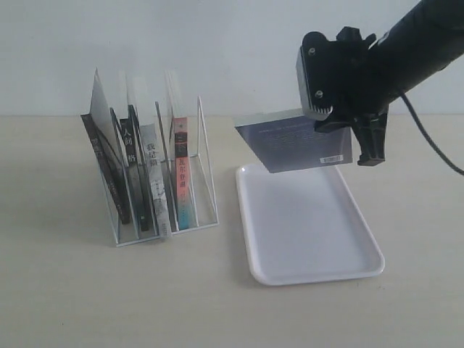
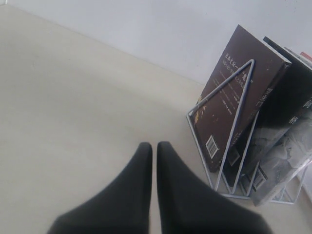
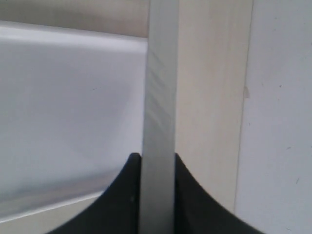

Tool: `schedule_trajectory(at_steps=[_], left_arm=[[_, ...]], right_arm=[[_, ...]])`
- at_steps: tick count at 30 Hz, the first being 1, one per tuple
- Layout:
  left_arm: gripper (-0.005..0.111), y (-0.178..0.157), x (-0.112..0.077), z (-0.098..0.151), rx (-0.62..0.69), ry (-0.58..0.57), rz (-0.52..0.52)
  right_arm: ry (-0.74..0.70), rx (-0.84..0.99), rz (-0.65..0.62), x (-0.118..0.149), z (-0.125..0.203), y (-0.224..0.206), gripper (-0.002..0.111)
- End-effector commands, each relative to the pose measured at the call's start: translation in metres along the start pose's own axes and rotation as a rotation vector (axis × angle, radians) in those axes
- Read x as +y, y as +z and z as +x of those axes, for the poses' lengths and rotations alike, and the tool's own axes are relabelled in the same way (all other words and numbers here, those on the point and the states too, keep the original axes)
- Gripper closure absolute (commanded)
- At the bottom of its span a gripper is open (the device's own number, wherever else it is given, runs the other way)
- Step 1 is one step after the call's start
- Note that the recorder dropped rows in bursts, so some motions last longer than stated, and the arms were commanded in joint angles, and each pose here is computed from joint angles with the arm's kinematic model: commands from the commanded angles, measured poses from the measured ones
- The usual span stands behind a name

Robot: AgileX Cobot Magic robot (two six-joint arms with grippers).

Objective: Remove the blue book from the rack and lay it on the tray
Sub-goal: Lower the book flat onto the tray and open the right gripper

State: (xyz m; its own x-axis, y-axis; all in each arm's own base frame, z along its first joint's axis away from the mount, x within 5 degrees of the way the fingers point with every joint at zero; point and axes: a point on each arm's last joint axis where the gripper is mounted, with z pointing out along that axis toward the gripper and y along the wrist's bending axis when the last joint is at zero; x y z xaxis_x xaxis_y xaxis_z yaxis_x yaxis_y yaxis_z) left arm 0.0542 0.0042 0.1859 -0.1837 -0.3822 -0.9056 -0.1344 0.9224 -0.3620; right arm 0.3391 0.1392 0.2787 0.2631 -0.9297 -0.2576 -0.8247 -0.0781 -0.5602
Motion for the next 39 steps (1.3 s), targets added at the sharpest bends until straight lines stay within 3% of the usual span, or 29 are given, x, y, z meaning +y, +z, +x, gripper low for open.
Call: schedule_trajectory(at_steps=[1, 6, 12, 17, 30, 33, 37, 39], left_arm=[[0.103, 0.000, 0.000, 0.000, -0.004, -0.006, 0.002], [0.103, 0.000, 0.000, 0.000, -0.004, -0.006, 0.002], [0.103, 0.000, 0.000, 0.000, -0.004, -0.006, 0.002], [0.103, 0.000, 0.000, 0.000, -0.004, -0.006, 0.002], [0.103, 0.000, 0.000, 0.000, -0.006, -0.006, 0.003], [0.103, 0.000, 0.000, 0.000, -0.006, -0.006, 0.003], [0.103, 0.000, 0.000, 0.000, -0.006, -0.006, 0.003], [0.103, 0.000, 0.000, 0.000, -0.006, -0.006, 0.003]], right_arm=[[0.053, -0.029, 0.083, -0.008, -0.001, 0.011, 0.108], [0.078, -0.022, 0.090, 0.004, 0.003, 0.023, 0.108], [0.107, 0.009, 0.050, 0.040, 0.011, 0.044, 0.108], [0.244, -0.001, -0.067, 0.065, 0.014, 0.051, 0.108], [0.549, -0.003, -0.256, 0.082, 0.008, 0.048, 0.106], [0.599, 0.010, -0.266, 0.082, 0.009, 0.048, 0.090], [0.643, 0.033, -0.265, 0.083, 0.010, 0.048, 0.058], [0.667, 0.042, -0.263, 0.083, 0.010, 0.046, 0.052]])
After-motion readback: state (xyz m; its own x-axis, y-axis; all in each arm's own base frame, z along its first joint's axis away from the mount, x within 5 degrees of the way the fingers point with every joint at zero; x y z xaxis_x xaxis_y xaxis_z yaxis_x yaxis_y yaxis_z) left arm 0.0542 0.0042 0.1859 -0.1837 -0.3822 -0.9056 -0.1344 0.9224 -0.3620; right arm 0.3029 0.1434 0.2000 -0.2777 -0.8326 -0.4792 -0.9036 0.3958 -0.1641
